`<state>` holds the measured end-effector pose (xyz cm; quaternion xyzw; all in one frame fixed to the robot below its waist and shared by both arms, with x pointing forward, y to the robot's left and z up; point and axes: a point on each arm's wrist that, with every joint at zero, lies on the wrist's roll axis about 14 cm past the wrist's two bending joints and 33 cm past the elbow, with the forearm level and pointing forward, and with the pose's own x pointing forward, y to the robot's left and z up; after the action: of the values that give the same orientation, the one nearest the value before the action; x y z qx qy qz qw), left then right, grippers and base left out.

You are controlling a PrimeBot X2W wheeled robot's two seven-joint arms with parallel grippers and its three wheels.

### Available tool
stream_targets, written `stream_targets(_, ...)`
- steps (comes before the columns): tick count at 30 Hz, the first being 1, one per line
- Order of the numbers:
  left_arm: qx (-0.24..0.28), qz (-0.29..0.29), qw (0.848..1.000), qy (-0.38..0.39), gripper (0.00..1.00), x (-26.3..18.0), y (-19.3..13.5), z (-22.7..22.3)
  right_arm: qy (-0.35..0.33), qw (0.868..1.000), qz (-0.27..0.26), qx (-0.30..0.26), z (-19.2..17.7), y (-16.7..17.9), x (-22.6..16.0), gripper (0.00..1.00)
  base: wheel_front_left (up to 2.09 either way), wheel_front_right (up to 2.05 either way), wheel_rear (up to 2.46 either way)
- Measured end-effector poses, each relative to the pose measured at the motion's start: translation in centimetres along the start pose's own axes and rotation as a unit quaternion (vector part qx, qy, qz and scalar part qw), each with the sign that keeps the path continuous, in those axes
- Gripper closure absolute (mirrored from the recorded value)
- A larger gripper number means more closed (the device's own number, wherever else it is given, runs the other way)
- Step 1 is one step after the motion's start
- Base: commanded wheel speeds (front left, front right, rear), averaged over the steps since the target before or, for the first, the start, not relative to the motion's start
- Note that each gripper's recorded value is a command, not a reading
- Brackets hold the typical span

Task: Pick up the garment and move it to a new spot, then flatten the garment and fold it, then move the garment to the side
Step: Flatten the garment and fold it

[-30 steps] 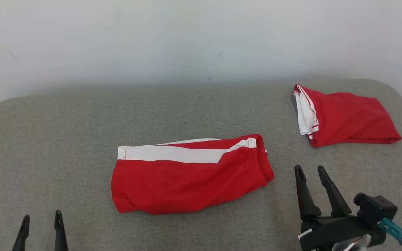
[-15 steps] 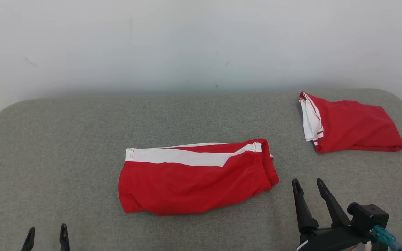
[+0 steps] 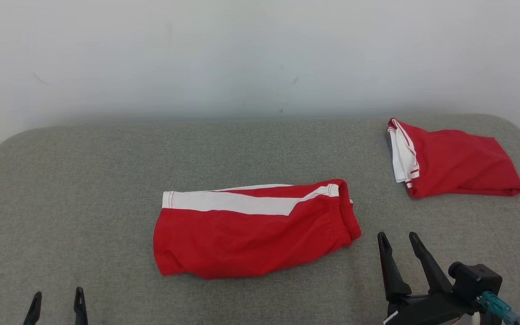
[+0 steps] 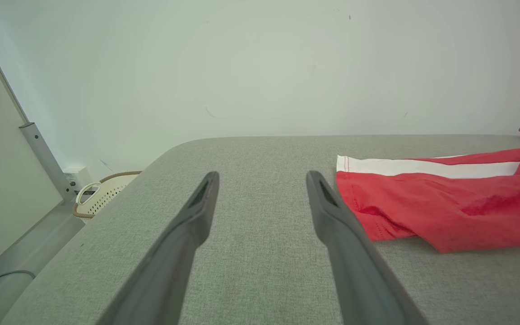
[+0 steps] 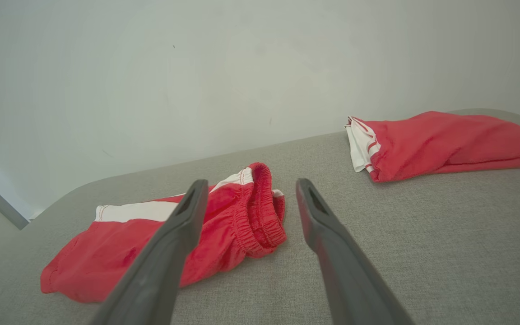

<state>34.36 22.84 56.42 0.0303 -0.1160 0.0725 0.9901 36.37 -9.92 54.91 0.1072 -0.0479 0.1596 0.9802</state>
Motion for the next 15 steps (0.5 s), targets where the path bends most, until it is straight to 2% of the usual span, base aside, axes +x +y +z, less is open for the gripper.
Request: stream_targets(15,-0.001,0.0,1.0,0.001,0.0,0.18,-0.09,-0.09,0.003,1.0,-0.009,-0.001,-0.07,-0.48,-0.18,0.0,0.0,0.0,0.0)
